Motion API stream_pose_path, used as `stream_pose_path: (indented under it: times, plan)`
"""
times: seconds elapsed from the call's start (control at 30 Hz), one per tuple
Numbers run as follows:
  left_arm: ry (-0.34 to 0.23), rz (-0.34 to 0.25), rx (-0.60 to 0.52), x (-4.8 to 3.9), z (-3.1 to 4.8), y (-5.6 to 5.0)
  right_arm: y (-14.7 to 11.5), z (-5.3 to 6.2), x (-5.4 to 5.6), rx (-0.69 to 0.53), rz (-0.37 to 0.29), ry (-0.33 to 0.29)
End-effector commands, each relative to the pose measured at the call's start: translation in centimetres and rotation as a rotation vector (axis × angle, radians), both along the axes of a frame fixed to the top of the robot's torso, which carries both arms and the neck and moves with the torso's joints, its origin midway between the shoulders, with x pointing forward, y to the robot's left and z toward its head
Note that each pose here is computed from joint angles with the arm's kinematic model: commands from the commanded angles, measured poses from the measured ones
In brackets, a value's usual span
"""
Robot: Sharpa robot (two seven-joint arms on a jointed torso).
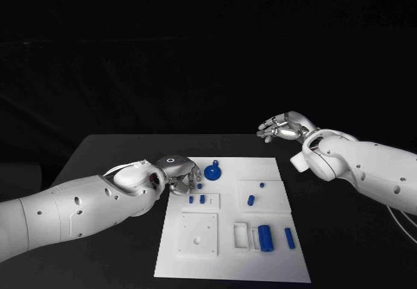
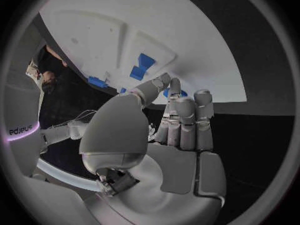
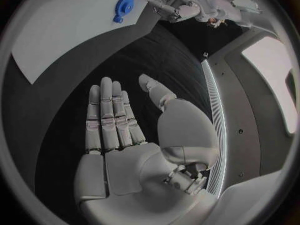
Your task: Assemble the parts on the task board
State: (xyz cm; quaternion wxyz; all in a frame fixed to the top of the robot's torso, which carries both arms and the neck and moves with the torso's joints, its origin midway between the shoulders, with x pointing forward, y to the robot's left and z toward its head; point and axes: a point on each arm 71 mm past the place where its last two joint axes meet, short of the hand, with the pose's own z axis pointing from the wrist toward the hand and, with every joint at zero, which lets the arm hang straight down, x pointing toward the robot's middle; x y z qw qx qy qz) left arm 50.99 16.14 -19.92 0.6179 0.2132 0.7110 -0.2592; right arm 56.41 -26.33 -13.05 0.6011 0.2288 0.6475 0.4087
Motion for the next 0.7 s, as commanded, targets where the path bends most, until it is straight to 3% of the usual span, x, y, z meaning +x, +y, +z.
stream_pose_path:
  times: [0.03, 0.17, 0.3, 0.47, 0.57, 0.7]
  plan:
    - [-0.017, 0.016, -0.034, 0.22, 0.56, 0.1, 0.2, -0.1, -0.2, -0.082, 0.04, -0.016]
    - [-0.021, 0.054, -0.1, 0.76, 1.53, 0.9, 0.3, -0.2, -0.4, -0.173, 0.07, -0.04]
    - [0.037, 0.12, -0.22, 1.37, 2.75, 2.1, 0.3, -0.3, -1.1, -0.297, 0.106, -0.074]
    - [0.172, 0.227, -0.451, 2.0, 3.93, 3.8, 0.1, -0.6, -2.3, -0.437, 0.145, -0.104]
    - [0.286, 0.283, -0.627, 2.39, 4.43, 4.9, 0.0, -0.9, -3.2, -0.526, 0.176, -0.12]
    - [0.401, 0.285, -0.804, 2.36, 4.51, 5.4, 0.6, -1.3, -4.2, -0.629, 0.221, -0.146]
